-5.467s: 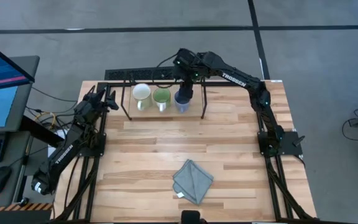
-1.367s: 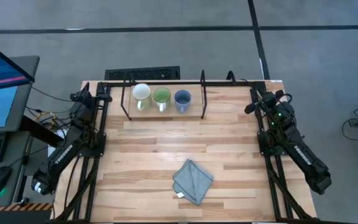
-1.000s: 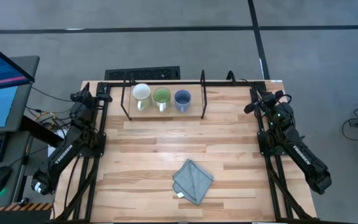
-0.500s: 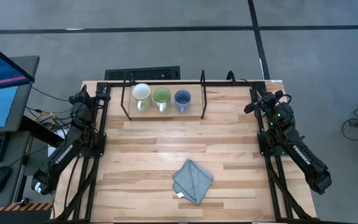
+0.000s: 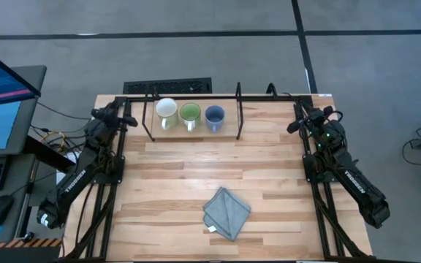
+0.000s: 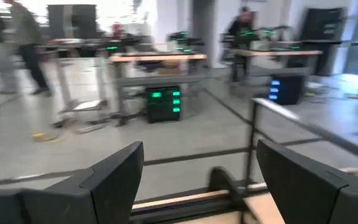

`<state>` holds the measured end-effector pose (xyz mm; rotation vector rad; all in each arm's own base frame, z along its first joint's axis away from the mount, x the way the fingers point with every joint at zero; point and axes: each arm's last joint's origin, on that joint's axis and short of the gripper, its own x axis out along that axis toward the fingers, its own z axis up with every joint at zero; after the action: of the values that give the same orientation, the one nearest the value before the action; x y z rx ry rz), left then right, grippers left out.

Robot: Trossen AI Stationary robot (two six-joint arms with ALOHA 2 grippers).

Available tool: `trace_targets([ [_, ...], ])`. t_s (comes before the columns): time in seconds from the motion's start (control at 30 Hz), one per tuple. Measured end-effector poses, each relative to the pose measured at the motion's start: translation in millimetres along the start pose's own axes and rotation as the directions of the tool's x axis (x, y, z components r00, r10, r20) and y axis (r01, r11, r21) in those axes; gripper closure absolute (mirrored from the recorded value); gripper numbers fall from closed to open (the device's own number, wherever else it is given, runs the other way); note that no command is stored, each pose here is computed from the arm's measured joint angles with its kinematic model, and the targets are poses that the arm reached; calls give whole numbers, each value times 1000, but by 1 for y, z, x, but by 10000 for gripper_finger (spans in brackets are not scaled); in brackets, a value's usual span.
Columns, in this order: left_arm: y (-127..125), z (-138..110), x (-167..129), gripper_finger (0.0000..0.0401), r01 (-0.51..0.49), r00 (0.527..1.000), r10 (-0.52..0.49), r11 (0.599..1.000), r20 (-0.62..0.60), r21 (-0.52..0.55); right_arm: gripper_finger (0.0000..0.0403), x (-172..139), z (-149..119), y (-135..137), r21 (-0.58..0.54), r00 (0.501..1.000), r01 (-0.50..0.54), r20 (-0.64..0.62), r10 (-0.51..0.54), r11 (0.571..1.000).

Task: Stack small to large cups/mugs on shelf
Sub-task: Return to Home Position

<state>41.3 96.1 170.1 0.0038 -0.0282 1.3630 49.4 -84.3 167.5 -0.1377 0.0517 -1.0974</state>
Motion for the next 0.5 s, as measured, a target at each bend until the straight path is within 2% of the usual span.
trace_targets([
  [0.13,-2,0,0,97,71,997,-71,997,0,3,227,0,0,0,0,1000,0,0,0,1000],
  [0.5,-2,-3,0,97,77,997,-77,997,-25,5,226,0,0,0,0,1000,0,0,0,1000],
])
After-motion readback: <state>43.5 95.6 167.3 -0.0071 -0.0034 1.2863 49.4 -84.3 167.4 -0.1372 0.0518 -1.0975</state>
